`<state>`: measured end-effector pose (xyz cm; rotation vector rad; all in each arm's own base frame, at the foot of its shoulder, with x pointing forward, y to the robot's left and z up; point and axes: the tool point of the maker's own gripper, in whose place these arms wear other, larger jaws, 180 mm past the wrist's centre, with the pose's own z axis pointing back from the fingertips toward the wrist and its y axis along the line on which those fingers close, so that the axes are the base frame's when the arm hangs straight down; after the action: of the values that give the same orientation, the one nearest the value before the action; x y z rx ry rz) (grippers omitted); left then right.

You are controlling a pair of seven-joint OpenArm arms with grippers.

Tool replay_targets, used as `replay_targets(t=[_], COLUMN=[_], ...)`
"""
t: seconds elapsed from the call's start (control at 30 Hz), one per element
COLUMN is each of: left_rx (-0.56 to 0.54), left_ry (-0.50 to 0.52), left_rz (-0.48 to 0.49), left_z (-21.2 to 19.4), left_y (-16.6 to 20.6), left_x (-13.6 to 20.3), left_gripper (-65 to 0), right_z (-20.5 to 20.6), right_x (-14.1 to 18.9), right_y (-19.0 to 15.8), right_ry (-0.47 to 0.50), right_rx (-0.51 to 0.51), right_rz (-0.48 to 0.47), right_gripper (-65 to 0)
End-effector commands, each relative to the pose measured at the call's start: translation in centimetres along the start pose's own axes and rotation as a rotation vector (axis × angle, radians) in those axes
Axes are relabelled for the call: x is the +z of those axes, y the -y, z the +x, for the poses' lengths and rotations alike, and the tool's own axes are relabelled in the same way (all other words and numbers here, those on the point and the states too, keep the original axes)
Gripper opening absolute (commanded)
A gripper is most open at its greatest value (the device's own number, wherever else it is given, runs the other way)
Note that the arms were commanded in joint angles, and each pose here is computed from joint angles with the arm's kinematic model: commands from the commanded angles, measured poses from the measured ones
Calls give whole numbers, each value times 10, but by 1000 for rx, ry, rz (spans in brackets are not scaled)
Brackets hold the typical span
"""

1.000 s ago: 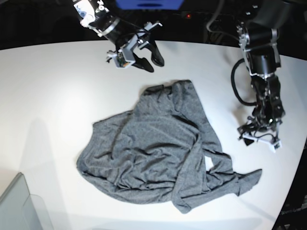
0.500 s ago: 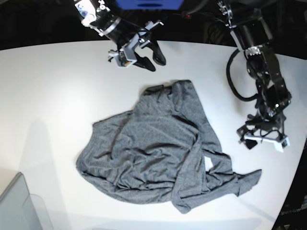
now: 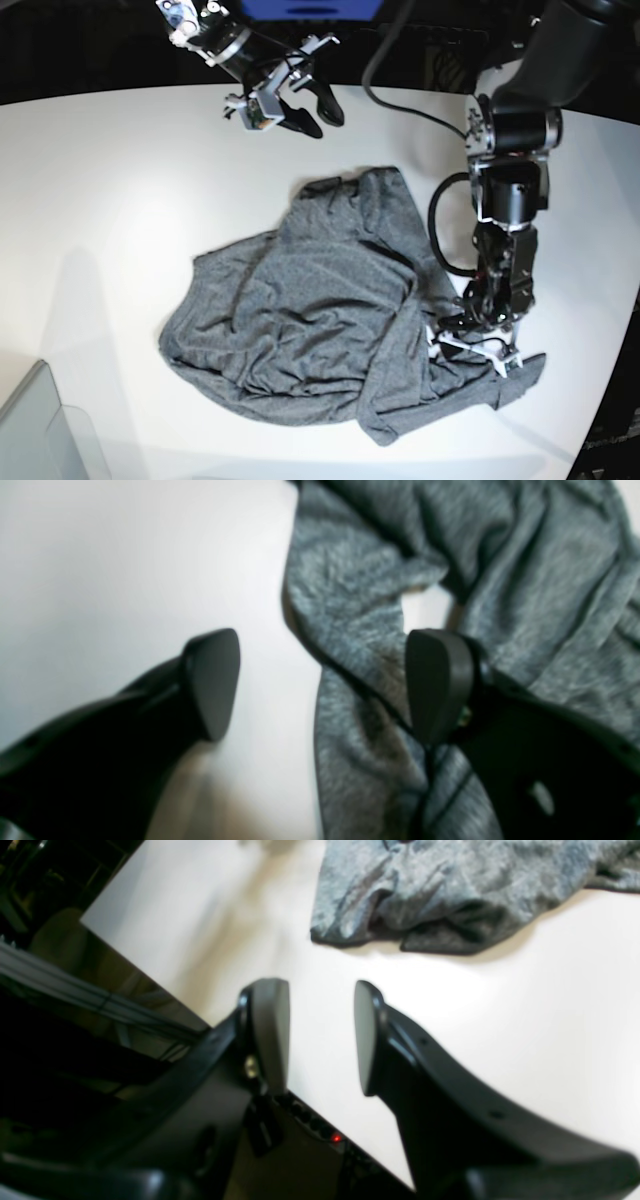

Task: Layout the t-shirt on the table in an organized manner, then fold the t-shirt properly
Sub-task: 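Pull the grasped sleeve with the left gripper outward, spreading it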

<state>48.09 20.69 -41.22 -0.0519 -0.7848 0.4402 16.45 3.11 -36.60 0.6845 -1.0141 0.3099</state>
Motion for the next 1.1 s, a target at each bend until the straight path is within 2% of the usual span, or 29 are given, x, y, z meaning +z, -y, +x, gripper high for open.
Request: replay_targets(t=[0.0, 0.17, 0.27, 0.33, 0.53, 0.57, 0.63, 0.73, 0.83, 0.9, 0.97, 1.07], left_rx=[-28, -120, -144, -159, -169, -168, -171, -166, -161, -88, 3, 90], left_ry=[80, 84, 52, 36, -17, -24, -31, -77, -126, -156, -195, -188], left_rz=[5, 54, 73, 88, 107, 108, 110, 126, 177, 192, 228, 247], left_z=[34, 18, 6, -1, -22, -23, -27, -58, -81, -93, -111, -120], left_y=[5, -2, -8, -15, -25, -26, -27, -42, -78, -97, -133, -168], left_x=[1, -12, -15, -16, -20, -20, -20, -20, -16, -12, -1, 23], left_gripper=[-152, -152, -170, -251, -623, -650, -645, -650, -650, -650, -650, -650], right_z=[11, 5, 3, 3, 2, 2, 2, 2, 1, -2, -2, -1], right_x=[1, 5, 5, 6, 5, 5, 5, 5, 8, 11, 11, 11], right_y=[-5, -7, -8, -8, -10, -10, -10, -10, -6, -4, -3, 0], right_ry=[44, 29, 25, 24, 23, 23, 23, 23, 16, 2, -1, 3], right_rx=[-3, -18, -21, -20, -22, -22, -22, -22, -10, 4, 9, 14], right_rz=[15, 11, 11, 11, 19, 19, 19, 19, 13, 19, 19, 15], right_gripper=[-428, -428, -428, -428, -428, -428, -428, -428, -428, -428, -428, -428])
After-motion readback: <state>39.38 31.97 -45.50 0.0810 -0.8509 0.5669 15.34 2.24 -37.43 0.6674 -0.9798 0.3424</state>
